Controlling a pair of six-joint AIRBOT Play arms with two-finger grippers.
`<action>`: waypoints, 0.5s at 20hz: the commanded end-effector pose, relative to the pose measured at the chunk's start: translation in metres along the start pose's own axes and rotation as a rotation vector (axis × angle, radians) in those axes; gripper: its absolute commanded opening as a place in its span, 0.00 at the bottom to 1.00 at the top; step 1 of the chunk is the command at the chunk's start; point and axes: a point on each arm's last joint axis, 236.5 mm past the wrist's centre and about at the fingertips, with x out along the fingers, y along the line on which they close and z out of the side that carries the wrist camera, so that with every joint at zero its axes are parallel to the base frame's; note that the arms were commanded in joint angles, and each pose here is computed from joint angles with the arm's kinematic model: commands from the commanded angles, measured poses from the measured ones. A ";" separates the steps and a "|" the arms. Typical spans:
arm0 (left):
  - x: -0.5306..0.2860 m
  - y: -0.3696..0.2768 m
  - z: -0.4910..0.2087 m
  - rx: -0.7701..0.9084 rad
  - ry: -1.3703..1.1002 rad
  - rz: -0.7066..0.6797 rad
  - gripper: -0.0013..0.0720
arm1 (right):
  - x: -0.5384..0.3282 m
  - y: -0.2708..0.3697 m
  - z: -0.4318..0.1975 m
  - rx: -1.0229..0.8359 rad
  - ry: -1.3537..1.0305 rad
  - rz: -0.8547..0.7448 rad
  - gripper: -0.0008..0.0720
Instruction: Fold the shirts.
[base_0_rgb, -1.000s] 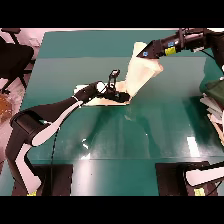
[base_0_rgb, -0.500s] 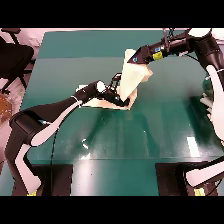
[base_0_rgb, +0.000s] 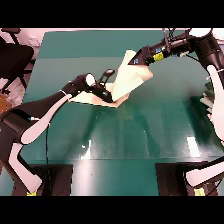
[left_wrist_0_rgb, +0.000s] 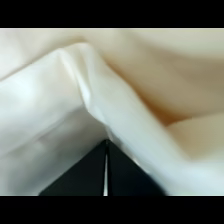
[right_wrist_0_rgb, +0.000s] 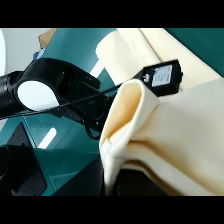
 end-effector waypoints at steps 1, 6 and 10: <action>-0.031 0.030 0.012 0.043 -0.041 0.080 0.05 | -0.002 0.001 0.001 -0.001 -0.004 -0.001 0.03; -0.062 0.060 0.014 0.033 -0.053 0.133 0.05 | -0.020 -0.014 0.003 0.050 -0.025 -0.022 0.03; -0.060 0.045 0.020 0.039 -0.078 0.086 0.05 | -0.050 -0.015 0.010 0.045 -0.076 -0.052 0.03</action>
